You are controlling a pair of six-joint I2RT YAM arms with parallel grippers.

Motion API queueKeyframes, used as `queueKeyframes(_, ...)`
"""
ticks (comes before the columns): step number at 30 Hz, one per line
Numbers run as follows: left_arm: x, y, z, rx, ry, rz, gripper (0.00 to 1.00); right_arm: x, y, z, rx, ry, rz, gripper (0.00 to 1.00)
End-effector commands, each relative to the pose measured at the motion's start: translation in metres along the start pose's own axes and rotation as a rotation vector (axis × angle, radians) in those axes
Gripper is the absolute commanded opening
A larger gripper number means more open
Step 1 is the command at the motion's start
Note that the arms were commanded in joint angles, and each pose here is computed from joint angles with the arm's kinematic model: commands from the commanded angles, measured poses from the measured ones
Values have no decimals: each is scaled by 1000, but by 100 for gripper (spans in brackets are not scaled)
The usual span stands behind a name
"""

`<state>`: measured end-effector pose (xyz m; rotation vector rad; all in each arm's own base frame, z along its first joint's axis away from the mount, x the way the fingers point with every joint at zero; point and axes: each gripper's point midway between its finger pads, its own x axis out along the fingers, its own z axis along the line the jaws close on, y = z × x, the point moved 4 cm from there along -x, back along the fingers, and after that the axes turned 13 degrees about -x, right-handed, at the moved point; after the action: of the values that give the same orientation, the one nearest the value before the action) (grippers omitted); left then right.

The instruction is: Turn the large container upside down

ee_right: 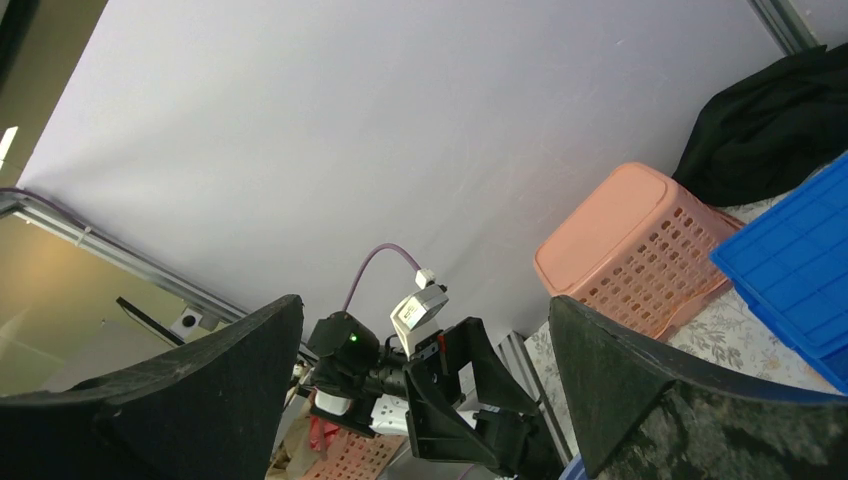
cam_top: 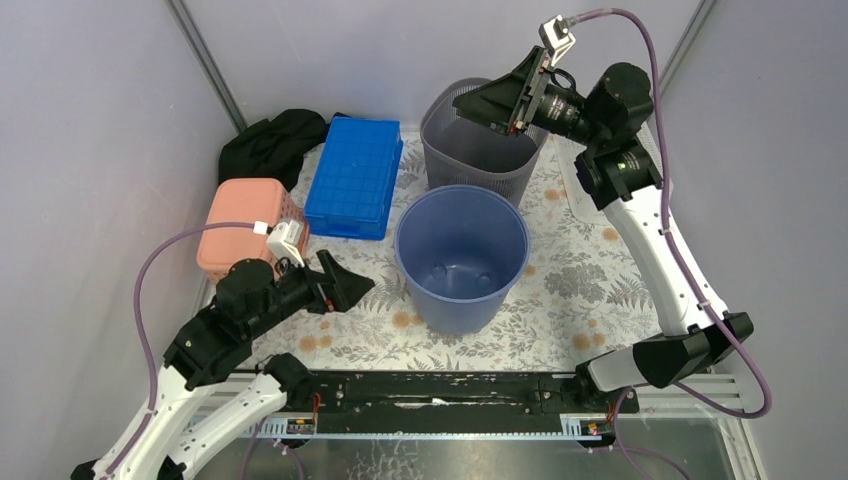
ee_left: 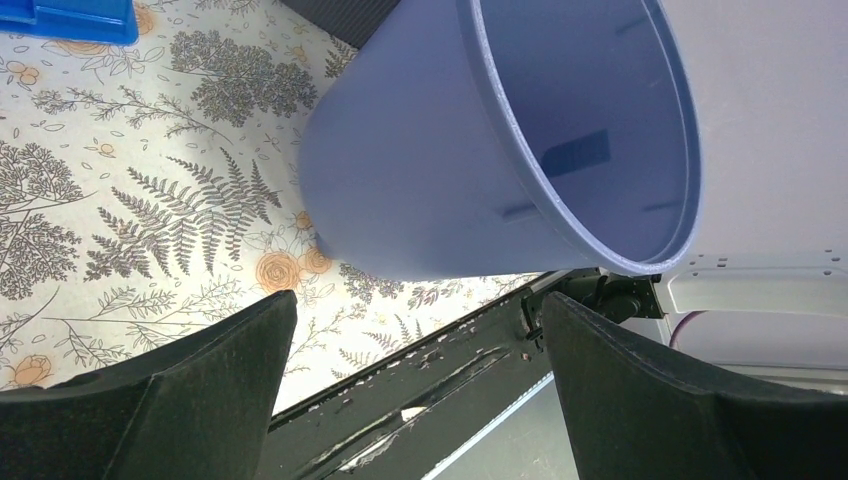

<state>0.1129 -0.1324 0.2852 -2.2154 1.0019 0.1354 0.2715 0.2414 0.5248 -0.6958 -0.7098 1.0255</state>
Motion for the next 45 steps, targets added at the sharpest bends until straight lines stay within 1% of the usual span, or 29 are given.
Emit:
queueKeyframes(1, -5, -9, -15, -6, 45, -21, 100, -10, -12, 28, -48, -81, -55, 99)
queueKeyframes(7, -16, -6, -16, -48, 62, -24, 100, -11, -10, 30, 22, -85, -51, 99)
queueKeyframes(11, -22, -4, -17, -48, 79, -22, 100, -15, -4, 33, 46, -81, -17, 99)
queueKeyframes(15, -20, -2, -21, -34, 88, 16, 100, -20, -1, 42, 67, -96, 14, 99)
queueKeyframes(20, -13, 2, -25, -29, 102, 64, 100, -30, -19, 82, -9, -148, 10, 99)
queueKeyframes(23, -11, 3, -27, -32, 108, 76, 100, -36, -36, 109, -91, -168, -14, 100)
queueKeyframes(26, -11, 2, -25, -35, 101, 65, 100, -35, -45, 118, -124, -158, -11, 99)
queueKeyframes(29, -13, 0, -24, -46, 96, 41, 100, -27, -43, 99, -94, -97, 44, 100)
queueKeyframes(30, -13, -1, -23, -49, 91, 33, 100, -21, -39, 85, -62, -72, 70, 100)
queueKeyframes(35, -7, 1, -20, -48, 63, 51, 100, -11, -14, 33, -2, 72, 180, 100)
queueKeyframes(40, -2, -2, -22, -59, 45, 55, 100, -21, 24, -12, 20, 283, 321, 99)
queueKeyframes(44, -4, -6, -23, -64, 22, 45, 100, -28, 62, -29, -4, 437, 417, 99)
queueKeyframes(45, -5, -7, -23, -64, 16, 40, 100, -26, 75, -28, -7, 458, 451, 99)
